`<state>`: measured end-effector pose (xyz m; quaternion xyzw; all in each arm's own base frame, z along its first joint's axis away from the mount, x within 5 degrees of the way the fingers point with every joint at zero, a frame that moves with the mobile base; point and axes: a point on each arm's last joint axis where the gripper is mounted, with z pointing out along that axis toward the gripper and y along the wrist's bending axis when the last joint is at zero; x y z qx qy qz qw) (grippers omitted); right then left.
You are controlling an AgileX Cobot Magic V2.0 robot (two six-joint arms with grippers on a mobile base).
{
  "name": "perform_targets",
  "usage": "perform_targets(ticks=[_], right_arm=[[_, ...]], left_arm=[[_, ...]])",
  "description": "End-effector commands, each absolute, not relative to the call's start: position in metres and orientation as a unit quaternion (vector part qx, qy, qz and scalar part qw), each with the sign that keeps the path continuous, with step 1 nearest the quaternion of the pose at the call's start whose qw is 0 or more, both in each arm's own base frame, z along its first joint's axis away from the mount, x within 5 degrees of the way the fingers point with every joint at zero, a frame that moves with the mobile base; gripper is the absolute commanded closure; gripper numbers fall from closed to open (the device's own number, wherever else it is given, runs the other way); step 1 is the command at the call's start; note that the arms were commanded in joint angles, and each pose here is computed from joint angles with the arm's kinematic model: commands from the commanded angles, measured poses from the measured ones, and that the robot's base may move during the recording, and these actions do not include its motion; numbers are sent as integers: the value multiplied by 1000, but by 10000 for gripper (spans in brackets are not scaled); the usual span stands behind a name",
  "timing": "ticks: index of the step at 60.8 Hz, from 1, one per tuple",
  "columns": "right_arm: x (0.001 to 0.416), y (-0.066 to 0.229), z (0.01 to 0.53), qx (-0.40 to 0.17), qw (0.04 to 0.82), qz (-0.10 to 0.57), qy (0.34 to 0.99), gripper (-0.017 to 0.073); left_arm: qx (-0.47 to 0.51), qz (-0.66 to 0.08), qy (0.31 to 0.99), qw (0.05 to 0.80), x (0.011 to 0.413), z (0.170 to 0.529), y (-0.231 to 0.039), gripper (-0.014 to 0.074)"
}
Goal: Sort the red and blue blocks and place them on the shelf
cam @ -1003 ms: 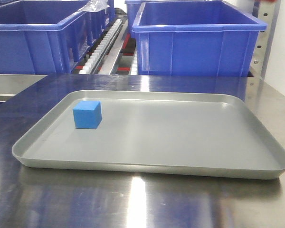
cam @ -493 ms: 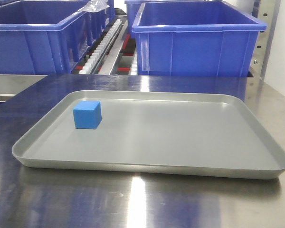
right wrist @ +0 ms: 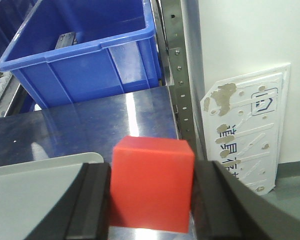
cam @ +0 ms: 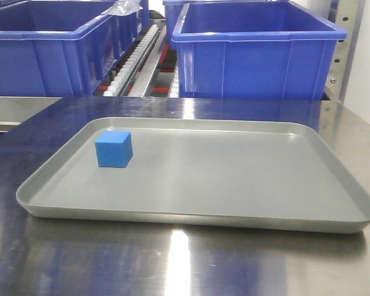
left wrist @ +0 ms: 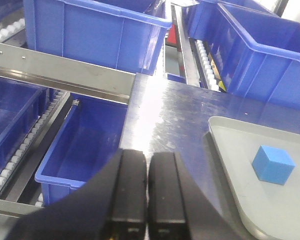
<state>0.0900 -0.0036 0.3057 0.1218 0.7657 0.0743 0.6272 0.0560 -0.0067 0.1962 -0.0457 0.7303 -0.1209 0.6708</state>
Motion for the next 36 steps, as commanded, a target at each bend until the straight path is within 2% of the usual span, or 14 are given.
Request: perform_targets(ticks=[1, 16, 36], right_arm=[[90, -5, 324, 114, 677, 65, 724, 502], [90, -8, 324, 84, 680, 20, 728, 502], [90, -8, 324, 84, 680, 19, 728, 502]], left_arm=[[-47, -127, 703, 698, 56, 197, -6, 462], [-47, -127, 703, 698, 56, 197, -6, 462], [-47, -127, 703, 698, 56, 197, -6, 462]])
